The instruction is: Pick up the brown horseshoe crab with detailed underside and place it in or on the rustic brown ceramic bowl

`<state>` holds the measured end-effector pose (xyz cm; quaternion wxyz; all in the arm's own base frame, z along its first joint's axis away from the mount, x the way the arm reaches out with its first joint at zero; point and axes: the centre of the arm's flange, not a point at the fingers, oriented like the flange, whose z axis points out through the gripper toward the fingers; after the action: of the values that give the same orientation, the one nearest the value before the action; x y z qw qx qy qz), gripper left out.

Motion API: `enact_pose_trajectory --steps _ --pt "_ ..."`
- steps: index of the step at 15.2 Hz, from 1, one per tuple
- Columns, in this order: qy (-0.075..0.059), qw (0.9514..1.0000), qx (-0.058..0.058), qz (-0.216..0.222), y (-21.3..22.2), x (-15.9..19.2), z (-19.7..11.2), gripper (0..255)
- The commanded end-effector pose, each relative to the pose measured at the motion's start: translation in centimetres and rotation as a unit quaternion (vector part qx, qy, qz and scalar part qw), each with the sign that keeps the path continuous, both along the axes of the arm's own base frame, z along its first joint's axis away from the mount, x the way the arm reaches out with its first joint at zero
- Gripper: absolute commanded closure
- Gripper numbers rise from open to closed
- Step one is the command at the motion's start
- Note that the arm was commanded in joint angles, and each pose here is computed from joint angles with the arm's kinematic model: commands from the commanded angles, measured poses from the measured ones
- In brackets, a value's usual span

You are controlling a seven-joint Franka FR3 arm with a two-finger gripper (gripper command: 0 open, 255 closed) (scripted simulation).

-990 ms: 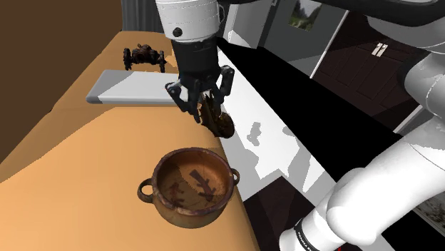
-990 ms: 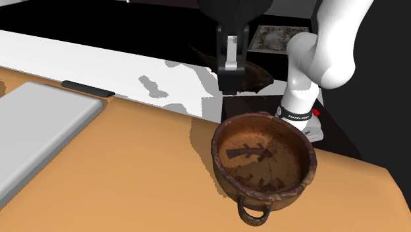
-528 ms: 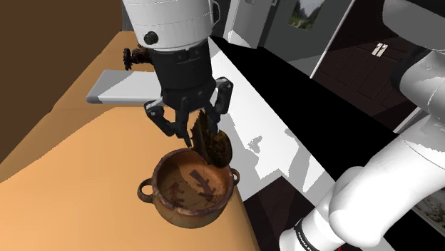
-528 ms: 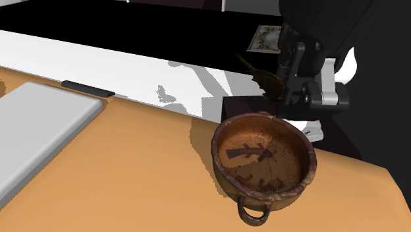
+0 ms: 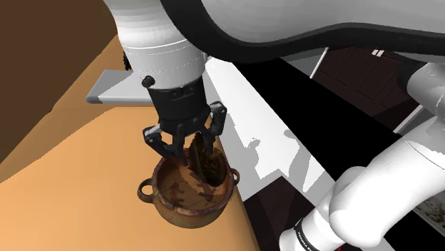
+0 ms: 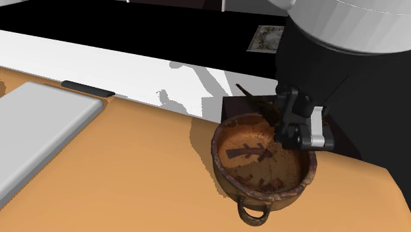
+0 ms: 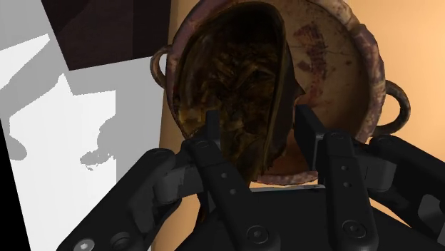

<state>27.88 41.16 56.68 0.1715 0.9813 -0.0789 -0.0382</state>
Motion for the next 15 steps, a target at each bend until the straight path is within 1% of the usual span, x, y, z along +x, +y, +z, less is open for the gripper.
enact_pose_trajectory --steps 1,7,14,15 --pt "0.000 1.0000 0.000 0.000 -0.1 0.1 -0.9 255" --pt "0.000 1.0000 0.000 0.000 -0.1 0.1 -3.9 255" --pt "0.000 1.0000 0.000 0.000 -0.1 0.1 -3.9 255" --pt "0.000 1.0000 0.000 0.000 -0.1 0.1 -3.9 0"
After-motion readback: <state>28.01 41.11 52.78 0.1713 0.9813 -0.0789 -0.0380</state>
